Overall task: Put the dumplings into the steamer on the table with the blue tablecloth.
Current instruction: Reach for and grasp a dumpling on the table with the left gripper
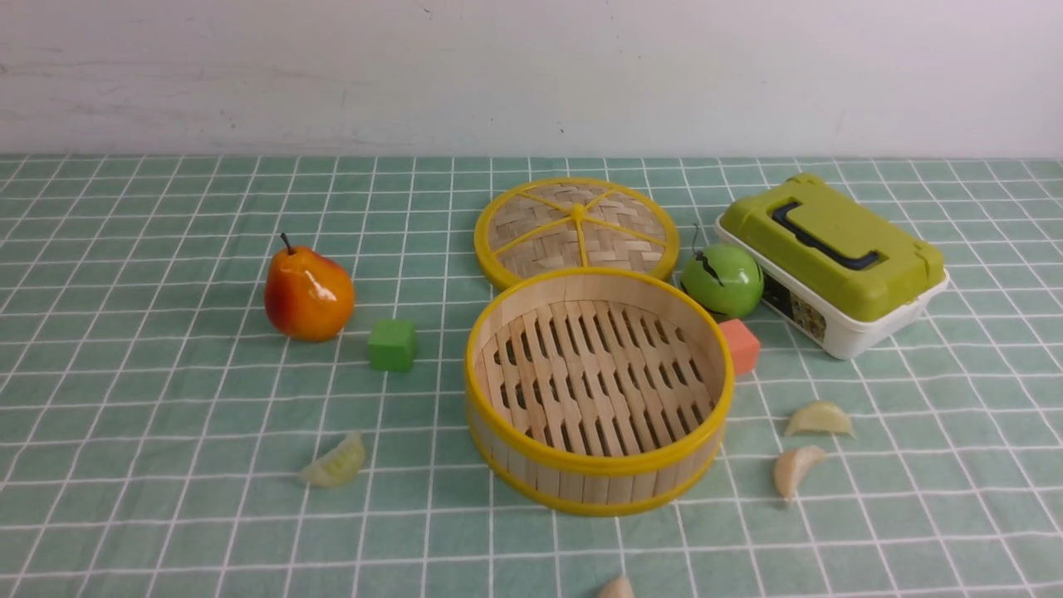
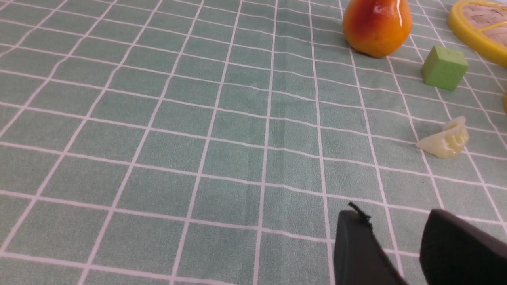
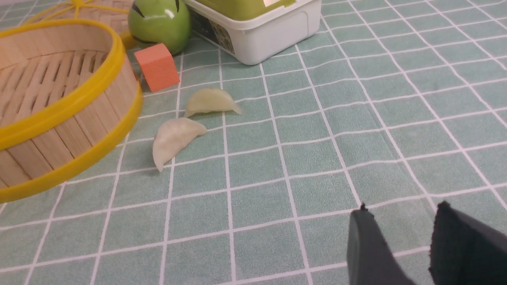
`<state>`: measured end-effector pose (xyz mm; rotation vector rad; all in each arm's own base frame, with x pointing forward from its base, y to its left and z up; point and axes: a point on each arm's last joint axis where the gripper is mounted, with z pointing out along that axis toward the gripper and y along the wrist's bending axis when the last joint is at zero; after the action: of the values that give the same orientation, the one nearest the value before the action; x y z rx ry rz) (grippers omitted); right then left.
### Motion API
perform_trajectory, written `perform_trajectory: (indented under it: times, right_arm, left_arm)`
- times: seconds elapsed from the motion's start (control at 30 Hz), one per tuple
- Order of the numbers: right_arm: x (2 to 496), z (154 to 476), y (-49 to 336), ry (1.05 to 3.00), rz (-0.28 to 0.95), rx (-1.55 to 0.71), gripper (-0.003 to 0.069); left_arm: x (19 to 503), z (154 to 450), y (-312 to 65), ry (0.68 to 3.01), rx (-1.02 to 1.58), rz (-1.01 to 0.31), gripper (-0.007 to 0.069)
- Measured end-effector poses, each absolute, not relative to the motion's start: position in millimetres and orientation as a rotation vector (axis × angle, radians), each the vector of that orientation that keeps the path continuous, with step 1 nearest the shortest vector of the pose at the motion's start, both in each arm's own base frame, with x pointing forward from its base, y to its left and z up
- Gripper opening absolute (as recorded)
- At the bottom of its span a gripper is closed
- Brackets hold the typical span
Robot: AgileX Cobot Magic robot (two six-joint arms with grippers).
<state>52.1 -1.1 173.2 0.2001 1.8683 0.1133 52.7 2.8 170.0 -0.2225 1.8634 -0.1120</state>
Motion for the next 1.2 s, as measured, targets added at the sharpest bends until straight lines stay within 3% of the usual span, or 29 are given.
perform_trajectory:
  times: [0.3, 0.37, 0.43, 0.57, 0.63, 0.7, 0.97, 1.1, 1.2]
  right_arm:
    - [52, 173, -1, 1.865, 0.115, 0.201, 0.0239]
    - [52, 174, -1, 1.858, 0.129, 0.211, 0.0239]
    - [53, 175, 2, 1.835, 0.250, 0.309, 0.0239]
    - [53, 177, 12, 1.725, 0.740, 0.729, 0.0239]
    - [54, 180, 16, 1.657, 0.937, 0.889, 0.0239]
    - [54, 181, 18, 1.615, 1.035, 0.967, 0.0239]
    - [54, 182, 17, 1.631, 0.968, 0.882, 0.0239]
    - [51, 207, 20, 1.685, 0.809, 0.606, 0.0217]
    - [57, 238, 19, 1.717, 0.687, 0.460, 0.0141]
  left_arm:
    - [53, 170, 3, 1.859, -0.220, -0.110, 0.0238]
    - [53, 172, 2, 1.843, -0.225, -0.167, 0.0238]
    - [54, 174, -2, 1.790, -0.426, -0.351, 0.0238]
    - [55, 181, -12, 1.588, -0.959, -0.957, 0.0238]
    - [55, 183, -14, 1.512, -1.105, -1.122, 0.0238]
    - [55, 184, -15, 1.471, -1.166, -1.194, 0.0238]
    - [54, 185, -18, 1.493, -1.173, -1.233, 0.0238]
    - [46, 220, -24, 1.621, -0.802, -1.069, 0.0238]
    - [42, 245, -26, 1.679, -0.621, -0.950, 0.0207]
